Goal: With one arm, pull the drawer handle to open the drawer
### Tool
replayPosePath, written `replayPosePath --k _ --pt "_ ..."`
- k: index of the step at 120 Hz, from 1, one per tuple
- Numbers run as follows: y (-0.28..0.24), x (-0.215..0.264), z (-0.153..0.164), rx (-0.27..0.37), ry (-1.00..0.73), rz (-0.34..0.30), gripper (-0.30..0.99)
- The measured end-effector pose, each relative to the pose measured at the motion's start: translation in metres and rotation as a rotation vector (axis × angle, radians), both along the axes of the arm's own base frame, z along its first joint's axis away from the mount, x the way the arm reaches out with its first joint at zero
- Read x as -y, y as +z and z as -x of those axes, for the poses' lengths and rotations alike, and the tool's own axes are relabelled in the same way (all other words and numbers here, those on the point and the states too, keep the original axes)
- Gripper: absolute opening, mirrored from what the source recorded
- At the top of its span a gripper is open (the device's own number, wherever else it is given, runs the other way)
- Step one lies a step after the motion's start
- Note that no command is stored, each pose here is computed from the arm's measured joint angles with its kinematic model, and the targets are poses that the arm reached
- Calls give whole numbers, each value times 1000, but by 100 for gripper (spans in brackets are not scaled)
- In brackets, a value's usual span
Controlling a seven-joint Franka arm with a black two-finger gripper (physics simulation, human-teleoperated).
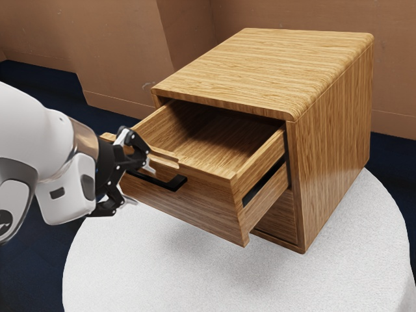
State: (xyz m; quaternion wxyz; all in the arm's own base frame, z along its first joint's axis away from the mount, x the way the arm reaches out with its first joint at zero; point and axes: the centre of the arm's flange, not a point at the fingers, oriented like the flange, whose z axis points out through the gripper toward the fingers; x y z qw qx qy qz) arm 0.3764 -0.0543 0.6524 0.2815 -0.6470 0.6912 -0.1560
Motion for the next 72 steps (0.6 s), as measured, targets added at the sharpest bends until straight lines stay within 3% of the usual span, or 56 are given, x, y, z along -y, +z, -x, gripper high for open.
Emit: replayPosePath --k 28,40,45,51,56,72 --pt "31 14 28 81 -11 -27 37" --pt "105 46 59 181 -32 -30 41" --pt "139 65 61 185 -29 -1 46" --pt "161 101 28 121 -22 53 51" --pt "162 113 -13 39 7 141 54" --pt "90 103 -133 -276 222 399 60"
